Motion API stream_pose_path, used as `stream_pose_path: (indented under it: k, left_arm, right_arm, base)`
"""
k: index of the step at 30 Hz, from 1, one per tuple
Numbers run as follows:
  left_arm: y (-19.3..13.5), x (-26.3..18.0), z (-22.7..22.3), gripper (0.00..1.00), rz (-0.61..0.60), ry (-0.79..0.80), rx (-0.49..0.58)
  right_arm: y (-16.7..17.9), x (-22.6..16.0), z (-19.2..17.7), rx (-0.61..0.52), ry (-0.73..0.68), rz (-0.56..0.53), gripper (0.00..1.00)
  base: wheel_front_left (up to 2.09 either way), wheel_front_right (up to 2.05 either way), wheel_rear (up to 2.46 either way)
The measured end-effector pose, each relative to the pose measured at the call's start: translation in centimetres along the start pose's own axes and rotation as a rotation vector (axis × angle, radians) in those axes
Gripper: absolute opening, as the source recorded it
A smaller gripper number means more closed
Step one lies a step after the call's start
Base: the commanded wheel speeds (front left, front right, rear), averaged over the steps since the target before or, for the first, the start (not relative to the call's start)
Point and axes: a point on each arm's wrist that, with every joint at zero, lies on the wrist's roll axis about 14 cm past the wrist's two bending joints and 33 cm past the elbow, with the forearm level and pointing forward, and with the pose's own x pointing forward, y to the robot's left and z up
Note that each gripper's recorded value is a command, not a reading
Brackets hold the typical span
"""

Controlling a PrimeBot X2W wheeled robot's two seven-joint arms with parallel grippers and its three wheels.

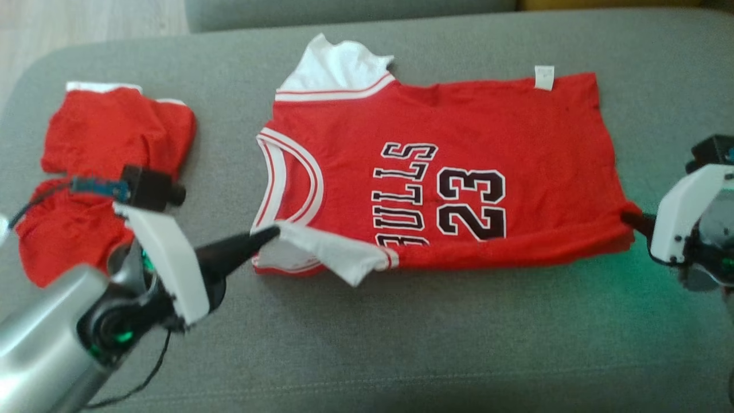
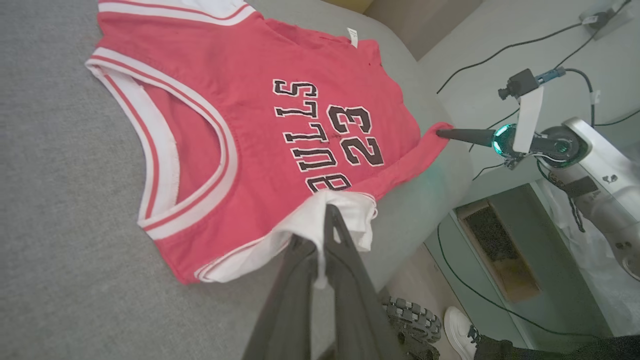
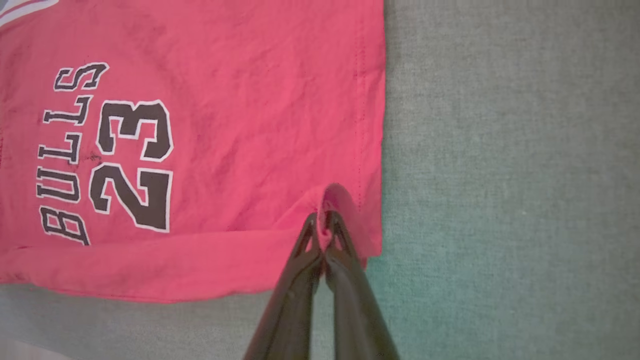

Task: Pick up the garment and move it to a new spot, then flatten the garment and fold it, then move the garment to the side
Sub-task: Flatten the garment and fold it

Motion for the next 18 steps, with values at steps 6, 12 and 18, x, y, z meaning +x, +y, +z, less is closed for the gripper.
stream_pose_path:
  k: [6,12,18]
  left_arm:
    - [1.2,2.6,2.1,0.00,0.004,-0.022,0.000]
    - [2.7,4.3,3.2,0.00,0.031,-0.037,-0.003]
    - [4.1,5.7,4.3,0.00,0.063,-0.072,-0.002]
  right_arm:
    - [-0.3,1.6,0.8,-0.002,-0.004,-0.023,0.00]
    - [-0.5,2.5,1.7,0.003,-0.015,-0.033,0.00]
    - [-0.6,3.3,2.0,0.001,-0.025,-0.042,0.00]
  base:
    - [0.00,0.00,0.00]
    - [0.00,0.00,0.00]
    - [0.00,0.00,0.00]
